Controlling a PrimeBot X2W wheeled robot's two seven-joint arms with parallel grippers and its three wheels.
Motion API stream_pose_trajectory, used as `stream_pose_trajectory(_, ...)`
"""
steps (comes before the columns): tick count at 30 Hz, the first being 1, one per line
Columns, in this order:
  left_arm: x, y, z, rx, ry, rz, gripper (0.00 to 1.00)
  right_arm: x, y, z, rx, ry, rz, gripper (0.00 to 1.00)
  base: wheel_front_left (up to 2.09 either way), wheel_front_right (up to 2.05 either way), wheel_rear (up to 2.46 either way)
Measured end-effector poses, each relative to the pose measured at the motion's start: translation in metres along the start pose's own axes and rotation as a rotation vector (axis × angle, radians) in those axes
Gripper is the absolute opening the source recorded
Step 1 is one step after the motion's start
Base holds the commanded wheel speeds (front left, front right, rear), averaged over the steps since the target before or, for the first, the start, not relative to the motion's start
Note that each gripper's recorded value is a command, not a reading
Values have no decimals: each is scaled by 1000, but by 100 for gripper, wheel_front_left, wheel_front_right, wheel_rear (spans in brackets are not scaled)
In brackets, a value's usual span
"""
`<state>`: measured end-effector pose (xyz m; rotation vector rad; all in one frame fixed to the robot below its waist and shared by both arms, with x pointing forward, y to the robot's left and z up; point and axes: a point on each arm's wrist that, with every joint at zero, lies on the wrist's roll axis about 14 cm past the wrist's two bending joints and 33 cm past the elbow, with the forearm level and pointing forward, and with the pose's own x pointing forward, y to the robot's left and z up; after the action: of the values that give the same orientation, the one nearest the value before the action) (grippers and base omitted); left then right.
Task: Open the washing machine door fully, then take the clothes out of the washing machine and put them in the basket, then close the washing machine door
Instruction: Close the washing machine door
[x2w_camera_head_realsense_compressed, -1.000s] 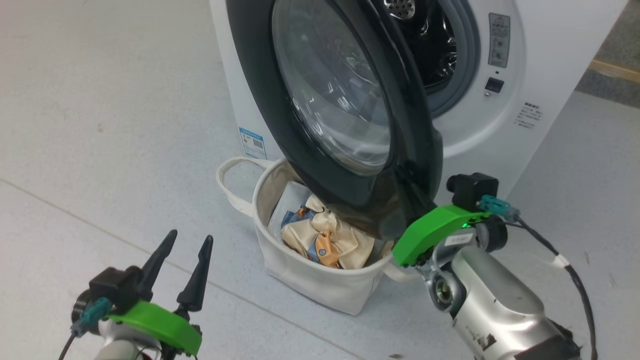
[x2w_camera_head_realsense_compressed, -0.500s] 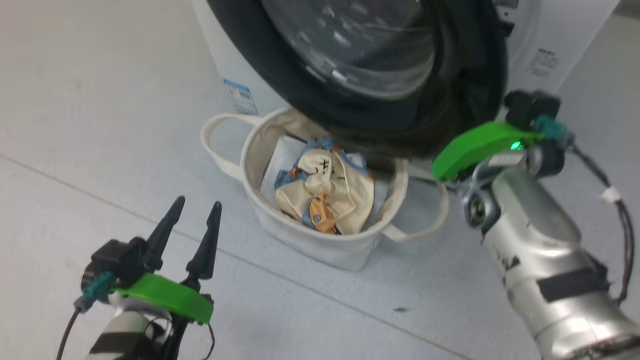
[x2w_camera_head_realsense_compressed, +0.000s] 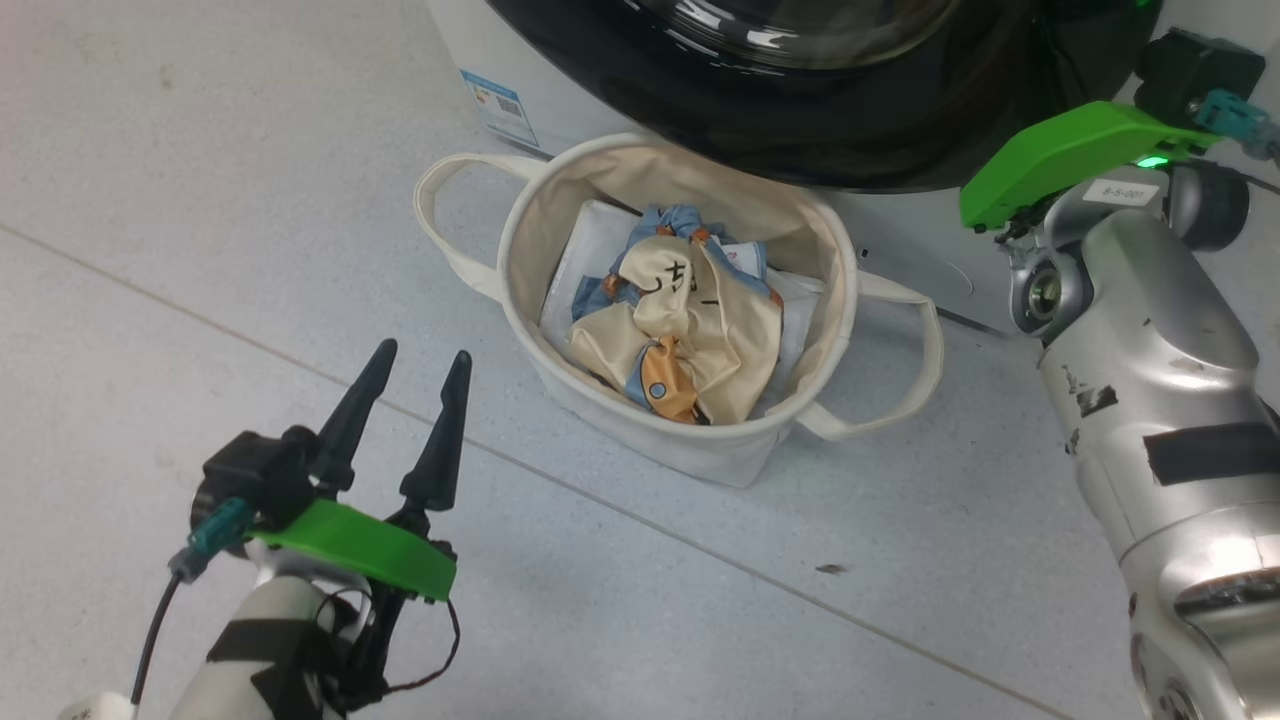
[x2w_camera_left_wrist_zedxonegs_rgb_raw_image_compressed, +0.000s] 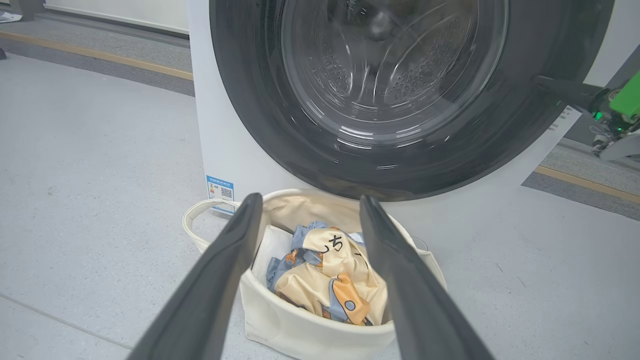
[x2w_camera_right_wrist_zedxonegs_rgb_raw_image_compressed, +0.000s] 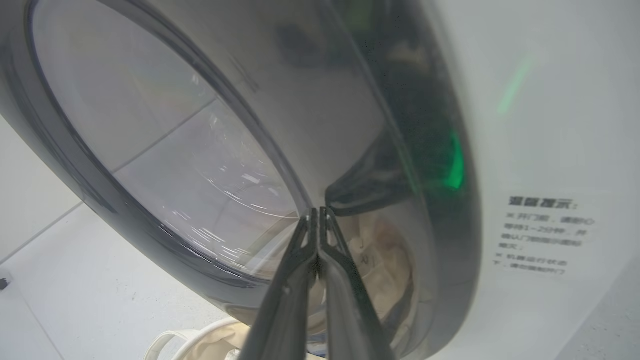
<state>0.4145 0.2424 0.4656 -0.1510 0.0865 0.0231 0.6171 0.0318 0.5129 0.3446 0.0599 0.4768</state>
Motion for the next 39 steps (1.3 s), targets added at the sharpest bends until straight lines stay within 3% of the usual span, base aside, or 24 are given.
stream_pose_trajectory(6,1,1,-2,-2,6,3,100,2,-1,1,-13,-3,3,0,0,0,0)
stream_pose_trajectory(7,2,1,-2,-2,4,3,100,1,0,4,-16,-9,4,62,0,0,0)
stream_pose_trajectory(8,2,0,-1,-3,0,2,100,1,1,7,-16,-17,7,100,0,0,0)
stream_pose_trajectory(15,0,1,16,4,-42,-4,100,-14,20,21,-101,-36,55,100,0,0,0)
stream_pose_trajectory(23,-25,37,27,59,-51,50,100,-79,13,42,-155,-104,24,100,0,0,0)
stream_pose_trajectory(32,-28,29,44,46,-92,-17,100,-206,-39,56,-207,-186,-182,100,0,0,0)
stream_pose_trajectory(39,-15,-3,69,79,-157,-129,100,-268,-52,62,-223,-223,-273,100,0,0,0)
